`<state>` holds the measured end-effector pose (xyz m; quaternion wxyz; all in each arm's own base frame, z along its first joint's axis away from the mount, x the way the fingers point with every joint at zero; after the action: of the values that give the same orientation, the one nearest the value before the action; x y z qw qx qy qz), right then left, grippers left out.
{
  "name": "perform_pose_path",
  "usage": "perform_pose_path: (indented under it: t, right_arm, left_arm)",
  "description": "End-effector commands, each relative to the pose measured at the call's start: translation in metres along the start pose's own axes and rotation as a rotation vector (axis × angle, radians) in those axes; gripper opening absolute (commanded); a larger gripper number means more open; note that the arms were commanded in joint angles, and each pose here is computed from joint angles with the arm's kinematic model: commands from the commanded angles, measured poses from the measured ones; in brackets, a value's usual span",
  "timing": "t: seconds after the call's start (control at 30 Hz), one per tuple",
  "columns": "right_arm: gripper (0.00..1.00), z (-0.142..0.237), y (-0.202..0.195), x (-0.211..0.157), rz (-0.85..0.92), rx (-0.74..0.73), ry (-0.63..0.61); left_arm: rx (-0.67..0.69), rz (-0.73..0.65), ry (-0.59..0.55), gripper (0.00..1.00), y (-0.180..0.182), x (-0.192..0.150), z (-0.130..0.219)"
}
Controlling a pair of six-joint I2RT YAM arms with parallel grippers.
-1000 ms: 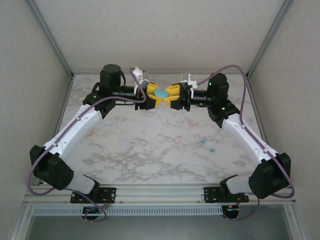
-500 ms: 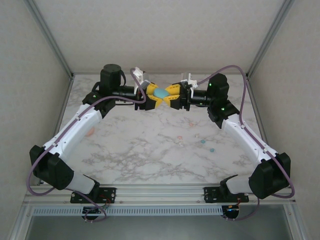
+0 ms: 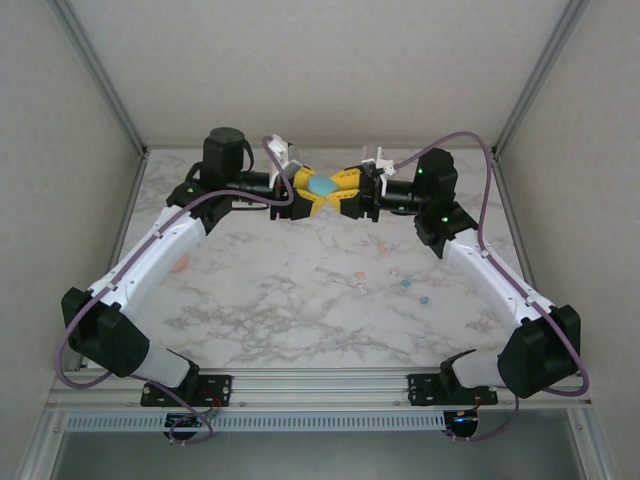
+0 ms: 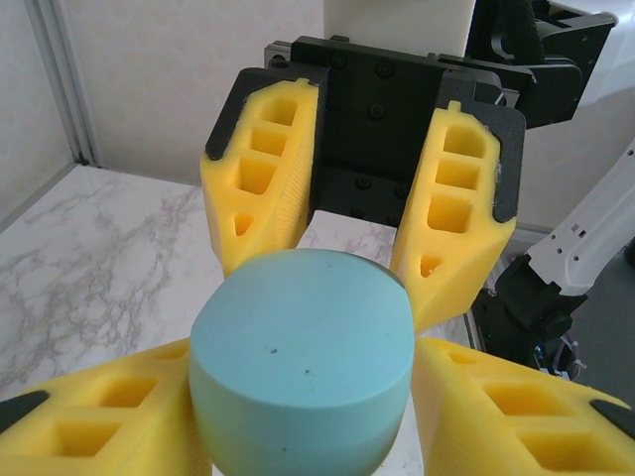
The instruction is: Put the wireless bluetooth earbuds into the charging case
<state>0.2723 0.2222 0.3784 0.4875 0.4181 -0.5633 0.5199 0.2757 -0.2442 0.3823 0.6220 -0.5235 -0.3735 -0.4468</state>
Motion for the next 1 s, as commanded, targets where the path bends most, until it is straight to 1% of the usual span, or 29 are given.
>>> perform_pose_path:
  t: [0.0, 0.23, 0.8, 0.93, 0.97]
  right_arm:
    - [0.37, 0.0048, -0.0003, 0.0095, 0.043, -0.051, -0.026]
    - [0.35, 0.0069, 0.0016, 0.0093, 0.038, -0.054, -0.029]
    - [0.35, 0.008, 0.0035, 0.014, 0.04, -0.051, -0.048]
    - [0.35, 0.007, 0.0021, 0.0127, 0.035, -0.052, -0.046]
    - [0.35, 0.0072, 0.0018, 0.0131, 0.035, -0.053, -0.048]
  left_arm:
    - [-0.047, -0.017, 0.003, 0.52, -0.0076, 0.0048, 0.0001]
    - [-0.047, -0.008, -0.023, 0.54, -0.0056, 0.0088, 0.0013]
    - [-0.035, 0.01, -0.016, 0.58, -0.0011, 0.0061, 0.0043]
    - [-0.042, 0.01, -0.018, 0.56, -0.0011, 0.0081, 0.0039]
    - [-0.044, 0.012, -0.015, 0.54, -0.0006, 0.0077, 0.0036]
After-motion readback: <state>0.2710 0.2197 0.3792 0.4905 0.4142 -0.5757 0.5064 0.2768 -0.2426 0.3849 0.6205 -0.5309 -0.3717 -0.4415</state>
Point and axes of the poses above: each hand's point on the last joint's axis, 136 mm out from that joint toward the fingers, its own z axis back along the fingers, its own y axis along the line the jaws close on, x = y × z, the point moved 7 cm from there along z, back along the fingers, and after that the axes turned 11 degrees about z, right-handed, at the moved point
